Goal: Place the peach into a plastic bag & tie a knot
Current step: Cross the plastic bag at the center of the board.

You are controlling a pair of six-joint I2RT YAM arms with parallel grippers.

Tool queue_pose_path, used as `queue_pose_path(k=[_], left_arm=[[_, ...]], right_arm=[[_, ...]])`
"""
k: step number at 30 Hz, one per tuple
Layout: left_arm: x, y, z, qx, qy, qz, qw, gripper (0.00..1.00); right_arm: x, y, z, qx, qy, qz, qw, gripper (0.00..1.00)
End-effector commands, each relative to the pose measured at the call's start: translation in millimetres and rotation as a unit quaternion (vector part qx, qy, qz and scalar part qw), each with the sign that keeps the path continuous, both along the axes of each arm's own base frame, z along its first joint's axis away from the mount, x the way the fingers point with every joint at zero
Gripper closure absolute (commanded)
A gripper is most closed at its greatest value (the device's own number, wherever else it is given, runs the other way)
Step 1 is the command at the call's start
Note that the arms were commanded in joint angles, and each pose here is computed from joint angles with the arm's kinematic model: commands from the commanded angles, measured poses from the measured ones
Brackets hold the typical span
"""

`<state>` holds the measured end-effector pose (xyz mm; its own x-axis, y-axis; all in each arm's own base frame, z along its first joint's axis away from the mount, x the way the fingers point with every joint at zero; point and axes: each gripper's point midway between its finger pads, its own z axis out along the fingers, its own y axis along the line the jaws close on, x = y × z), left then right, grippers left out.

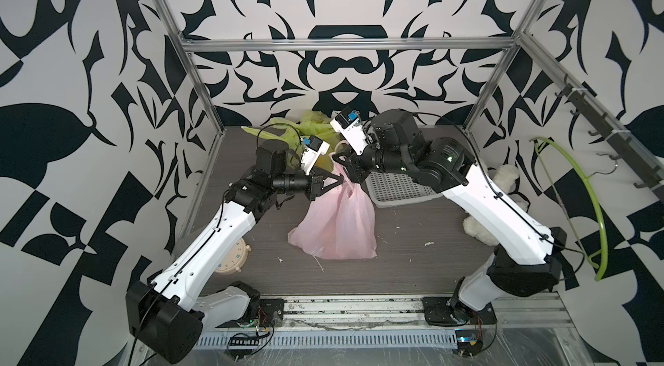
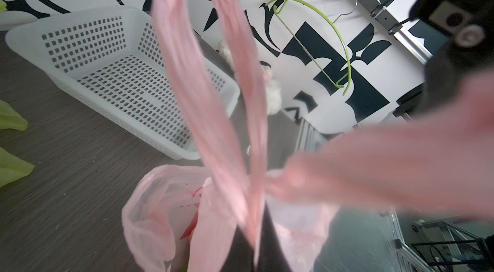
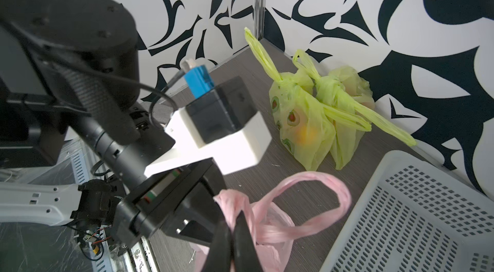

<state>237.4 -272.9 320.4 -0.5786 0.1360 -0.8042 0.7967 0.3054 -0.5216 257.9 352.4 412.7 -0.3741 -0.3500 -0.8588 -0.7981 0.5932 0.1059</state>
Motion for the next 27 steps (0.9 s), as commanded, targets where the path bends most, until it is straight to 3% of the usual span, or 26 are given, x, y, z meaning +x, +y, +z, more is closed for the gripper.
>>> queue_pose_path(k=[1,6,13,22,27], left_arm=[[-2.5,-2.7,5.2,0.000,-0.002,-0.020,1.000,0.98],[-0.5,-3.9,8.6,0.004,-0.007,-0.024,1.000,0.93],[-4.4,-2.6,12.9,0.003,-0.012,-0.028,1.000,0.78],[-11.1,-4.6,15.1,0.002,-0.006,-0.053,0.999,0.57],[-17.8,-4.5,21.3,-0.008,-0.015,-0.074,0.997,0.52]], right_arm=[[-3.9,11.7,10.5,0.034,0.005,0.018,0.999,1.00],[-3.3,18.5,0.3,0.034,0.027,0.033,0.999,1.00],[11.2,13.2,-4.4,0.059,0.058,0.031,0.996,1.00],[8.9,16.3,-3.3,0.093,0.091,0.077,0.989,1.00],[8.7,18.9,-7.7,0.096,0.105,0.093,0.985,1.00]])
